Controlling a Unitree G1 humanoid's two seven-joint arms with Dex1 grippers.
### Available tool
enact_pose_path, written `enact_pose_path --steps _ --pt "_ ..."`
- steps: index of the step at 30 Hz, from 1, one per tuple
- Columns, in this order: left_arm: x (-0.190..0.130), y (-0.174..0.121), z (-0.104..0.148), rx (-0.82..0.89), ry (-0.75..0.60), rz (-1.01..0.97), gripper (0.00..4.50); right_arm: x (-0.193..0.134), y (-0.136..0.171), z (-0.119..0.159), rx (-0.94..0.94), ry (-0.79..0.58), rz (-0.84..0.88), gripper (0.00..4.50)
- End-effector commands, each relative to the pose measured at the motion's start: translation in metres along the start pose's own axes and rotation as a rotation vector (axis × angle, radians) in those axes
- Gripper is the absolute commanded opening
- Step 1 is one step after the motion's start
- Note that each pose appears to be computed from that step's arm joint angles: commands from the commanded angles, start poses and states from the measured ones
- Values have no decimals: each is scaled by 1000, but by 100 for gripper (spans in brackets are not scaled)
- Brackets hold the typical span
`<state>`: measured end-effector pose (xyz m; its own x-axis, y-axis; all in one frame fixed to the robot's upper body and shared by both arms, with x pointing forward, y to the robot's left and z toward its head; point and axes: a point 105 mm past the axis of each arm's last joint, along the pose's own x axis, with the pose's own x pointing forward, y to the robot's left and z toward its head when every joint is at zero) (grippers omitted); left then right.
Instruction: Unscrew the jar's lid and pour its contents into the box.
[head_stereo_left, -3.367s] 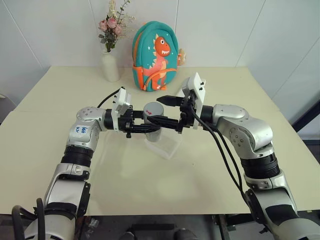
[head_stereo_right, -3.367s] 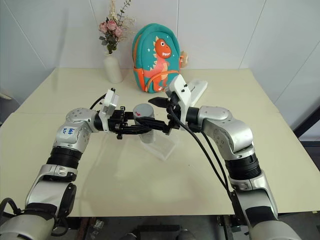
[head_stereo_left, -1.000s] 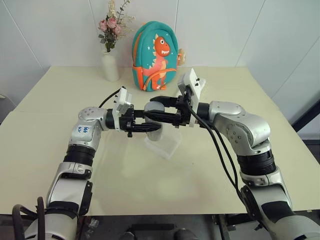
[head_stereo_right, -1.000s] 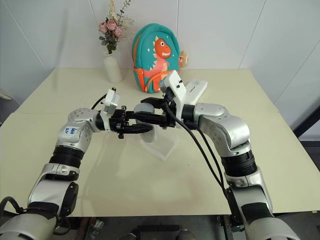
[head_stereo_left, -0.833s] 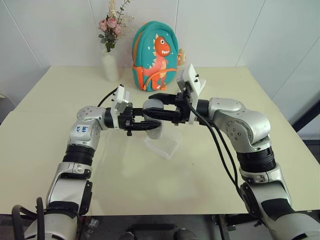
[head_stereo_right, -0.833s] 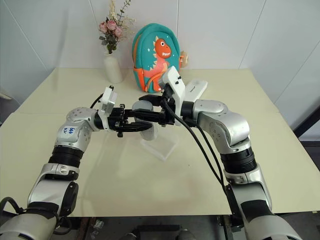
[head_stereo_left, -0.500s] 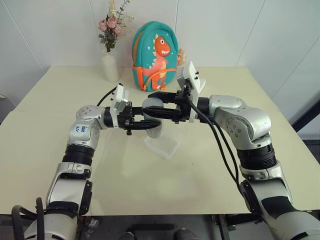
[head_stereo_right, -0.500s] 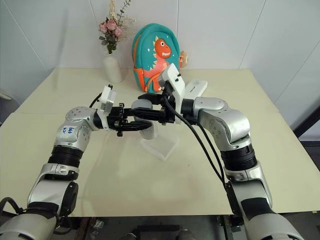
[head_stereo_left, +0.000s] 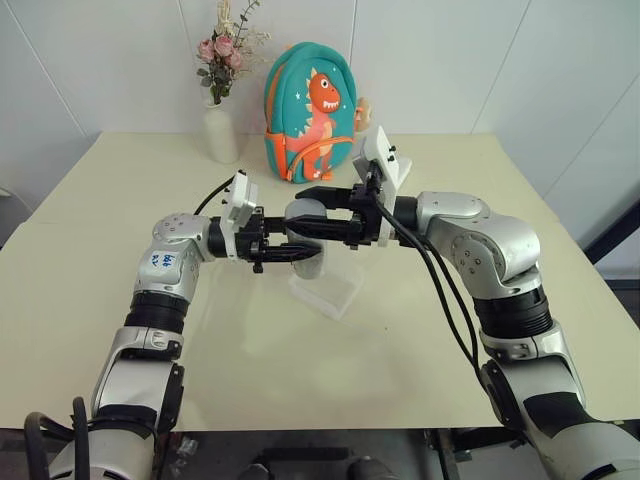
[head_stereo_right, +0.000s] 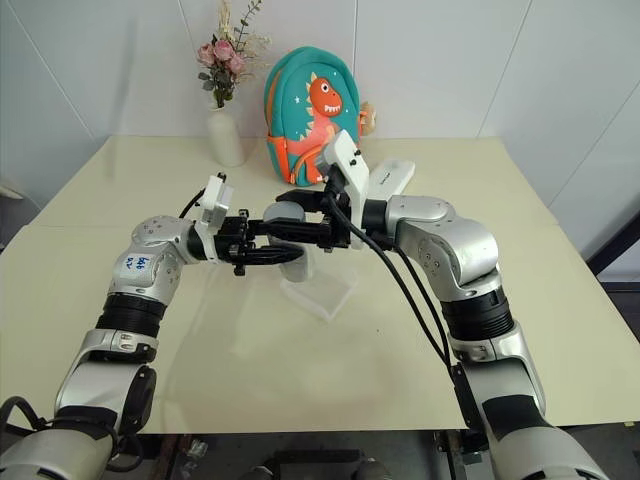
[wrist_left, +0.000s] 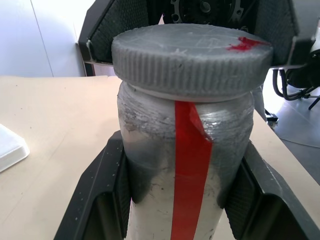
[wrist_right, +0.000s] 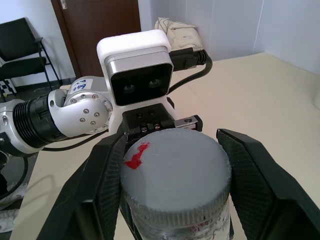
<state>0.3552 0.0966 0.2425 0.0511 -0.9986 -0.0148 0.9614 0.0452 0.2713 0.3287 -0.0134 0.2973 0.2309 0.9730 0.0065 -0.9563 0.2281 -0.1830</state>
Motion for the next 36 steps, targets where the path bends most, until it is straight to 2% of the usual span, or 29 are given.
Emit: enact_pose_path --steps 1,24,31,36 --pt "1 -10 -16 -33 54 -53 198 -15 -5 48 -156 -125 -45 255" --pt "-1 -8 -24 -8 85 -37 198 -18 -11 69 -185 -153 -8 255" --pt "-1 6 22 70 -23 15 198 -37 -26 58 -172 -119 -117 255" --pt "-4 8 35 103 -28 25 198 -56 -40 48 -158 -85 -219 255"
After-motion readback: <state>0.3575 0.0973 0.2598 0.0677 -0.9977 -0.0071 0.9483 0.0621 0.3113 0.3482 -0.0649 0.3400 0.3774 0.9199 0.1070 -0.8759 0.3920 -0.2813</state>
